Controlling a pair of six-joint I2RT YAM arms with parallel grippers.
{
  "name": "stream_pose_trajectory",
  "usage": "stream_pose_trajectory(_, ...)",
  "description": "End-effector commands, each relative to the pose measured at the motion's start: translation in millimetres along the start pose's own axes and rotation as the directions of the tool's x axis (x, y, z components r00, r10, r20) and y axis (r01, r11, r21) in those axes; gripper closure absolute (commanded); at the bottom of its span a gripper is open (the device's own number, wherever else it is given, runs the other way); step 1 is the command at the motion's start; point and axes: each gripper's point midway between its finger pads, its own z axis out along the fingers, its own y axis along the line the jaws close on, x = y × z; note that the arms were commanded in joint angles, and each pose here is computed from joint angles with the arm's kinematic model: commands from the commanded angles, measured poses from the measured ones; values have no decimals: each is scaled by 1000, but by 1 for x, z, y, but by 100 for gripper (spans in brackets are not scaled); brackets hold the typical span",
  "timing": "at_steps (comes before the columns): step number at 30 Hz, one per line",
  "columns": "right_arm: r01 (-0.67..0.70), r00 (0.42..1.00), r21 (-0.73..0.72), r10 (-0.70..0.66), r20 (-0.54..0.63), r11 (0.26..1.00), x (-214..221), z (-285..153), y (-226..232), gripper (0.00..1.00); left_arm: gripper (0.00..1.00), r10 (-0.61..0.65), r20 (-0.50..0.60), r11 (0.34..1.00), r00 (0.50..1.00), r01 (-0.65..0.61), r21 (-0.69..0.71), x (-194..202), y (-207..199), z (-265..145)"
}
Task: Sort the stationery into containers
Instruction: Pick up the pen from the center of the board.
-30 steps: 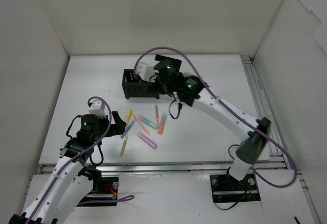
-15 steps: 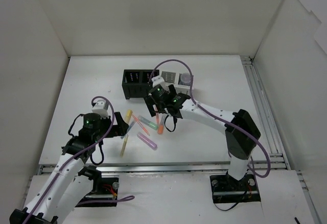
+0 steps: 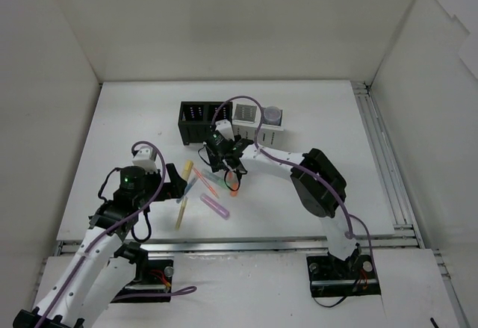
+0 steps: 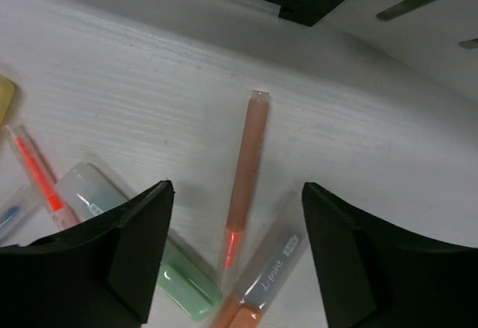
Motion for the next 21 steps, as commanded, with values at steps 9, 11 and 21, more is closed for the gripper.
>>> stream_pose_trajectory(9, -88, 996, 18, 88, 17, 996, 0, 4, 0, 64, 1, 2, 75, 1000, 997, -2, -10, -25, -4, -2)
stream_pose_trajectory(11, -103, 995, 3, 103, -2, 995, 6, 2, 1, 70, 1, 2, 76, 1000, 997, -2, -11, -25, -4, -2)
stream_pose_trajectory(21, -98, 995, -2, 98, -21, 995, 16, -1, 1, 94, 1, -3, 65, 1000, 998, 4, -25, -22, -1, 1)
